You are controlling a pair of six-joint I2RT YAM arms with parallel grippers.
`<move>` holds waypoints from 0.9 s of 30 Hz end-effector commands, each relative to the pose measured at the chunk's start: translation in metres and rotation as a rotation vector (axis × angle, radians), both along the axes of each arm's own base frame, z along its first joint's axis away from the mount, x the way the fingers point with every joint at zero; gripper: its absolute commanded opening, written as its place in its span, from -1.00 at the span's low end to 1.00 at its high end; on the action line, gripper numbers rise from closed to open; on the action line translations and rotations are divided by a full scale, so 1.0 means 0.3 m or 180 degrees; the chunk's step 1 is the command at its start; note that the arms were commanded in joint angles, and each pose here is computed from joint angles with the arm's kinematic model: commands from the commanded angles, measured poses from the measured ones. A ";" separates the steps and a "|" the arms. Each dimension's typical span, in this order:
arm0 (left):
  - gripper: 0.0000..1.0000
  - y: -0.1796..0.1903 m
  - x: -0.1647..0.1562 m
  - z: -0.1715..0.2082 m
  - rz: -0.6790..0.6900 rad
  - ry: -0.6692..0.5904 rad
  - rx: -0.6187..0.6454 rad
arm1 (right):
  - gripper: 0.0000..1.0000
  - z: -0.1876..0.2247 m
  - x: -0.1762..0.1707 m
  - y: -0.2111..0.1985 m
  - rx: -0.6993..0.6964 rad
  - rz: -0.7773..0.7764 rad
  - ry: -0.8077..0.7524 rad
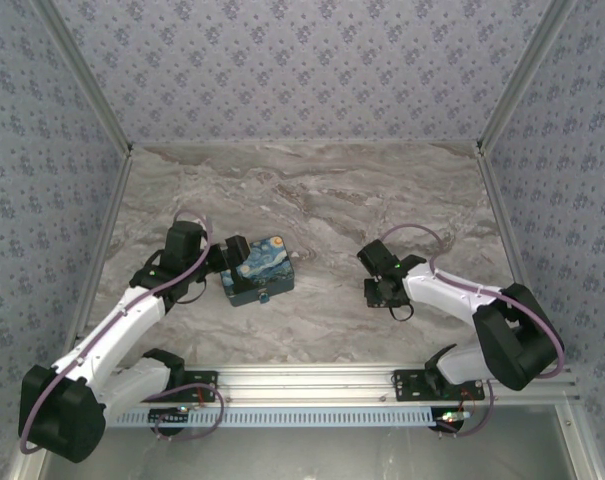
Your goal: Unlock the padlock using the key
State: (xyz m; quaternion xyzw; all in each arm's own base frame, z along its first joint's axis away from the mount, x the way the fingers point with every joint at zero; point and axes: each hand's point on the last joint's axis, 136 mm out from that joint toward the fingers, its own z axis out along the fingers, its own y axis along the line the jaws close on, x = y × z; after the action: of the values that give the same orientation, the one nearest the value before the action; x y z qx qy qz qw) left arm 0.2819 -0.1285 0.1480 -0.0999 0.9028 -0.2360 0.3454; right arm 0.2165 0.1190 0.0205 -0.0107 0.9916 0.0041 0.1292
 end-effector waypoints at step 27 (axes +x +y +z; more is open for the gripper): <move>0.99 -0.012 0.006 0.105 -0.0037 -0.0275 -0.0089 | -1.00 -0.021 -0.020 0.036 0.0347 -0.0095 0.0014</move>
State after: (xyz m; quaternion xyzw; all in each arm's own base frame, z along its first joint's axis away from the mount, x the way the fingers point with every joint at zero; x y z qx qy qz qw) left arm 0.2802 -0.1285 0.1569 -0.0977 0.8967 -0.2420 0.3576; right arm 0.2204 0.1274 0.0185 0.0040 0.9894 0.0334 0.1416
